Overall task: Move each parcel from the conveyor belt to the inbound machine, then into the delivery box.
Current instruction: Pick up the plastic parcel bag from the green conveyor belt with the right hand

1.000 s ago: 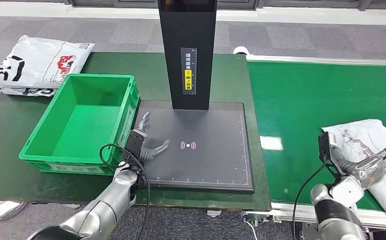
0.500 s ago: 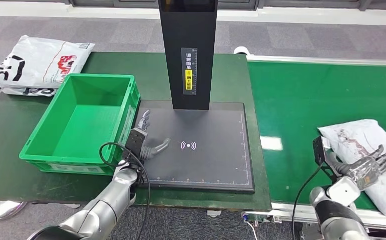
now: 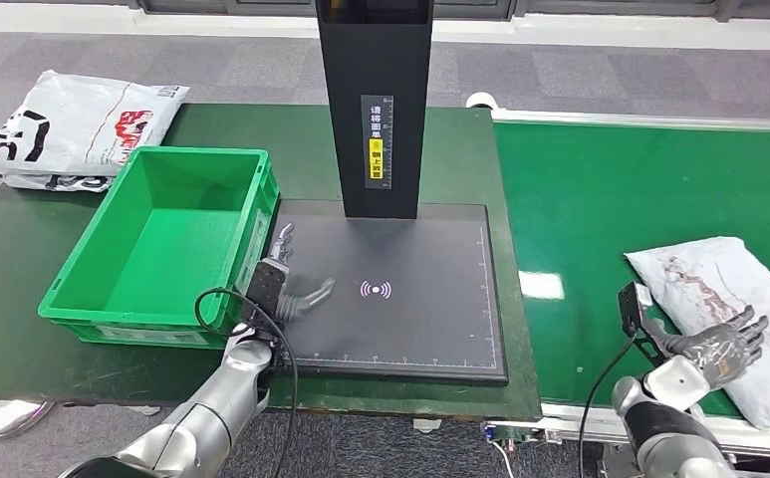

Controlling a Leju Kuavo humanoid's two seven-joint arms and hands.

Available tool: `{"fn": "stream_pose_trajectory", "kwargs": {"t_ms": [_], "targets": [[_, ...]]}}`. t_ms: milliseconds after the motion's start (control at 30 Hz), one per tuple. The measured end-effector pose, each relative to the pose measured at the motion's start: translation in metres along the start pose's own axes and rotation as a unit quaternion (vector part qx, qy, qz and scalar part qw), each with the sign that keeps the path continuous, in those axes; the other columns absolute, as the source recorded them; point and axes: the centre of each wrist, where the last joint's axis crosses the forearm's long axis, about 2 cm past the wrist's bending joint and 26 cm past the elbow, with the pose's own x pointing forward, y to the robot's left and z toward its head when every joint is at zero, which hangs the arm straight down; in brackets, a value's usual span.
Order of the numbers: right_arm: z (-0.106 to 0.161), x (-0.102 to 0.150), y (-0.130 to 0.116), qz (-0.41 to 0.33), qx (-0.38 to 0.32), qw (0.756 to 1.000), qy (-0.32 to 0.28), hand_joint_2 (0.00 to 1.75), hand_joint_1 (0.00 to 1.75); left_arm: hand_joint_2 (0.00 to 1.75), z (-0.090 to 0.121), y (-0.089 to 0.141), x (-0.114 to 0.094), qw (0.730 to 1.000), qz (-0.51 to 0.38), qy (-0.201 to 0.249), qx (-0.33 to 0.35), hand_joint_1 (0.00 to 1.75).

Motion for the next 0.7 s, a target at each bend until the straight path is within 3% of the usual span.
{"fn": "stream_pose_trajectory", "kwargs": {"t_ms": [700], "targets": [[0.011, -0.034, 0.027, 0.03, 0.04, 0.999, 0.015, 1.75, 0.0, 1.75, 0.024, -0.009, -0.009, 1.0, -0.009, 0.003, -0.001, 0.0]]}}
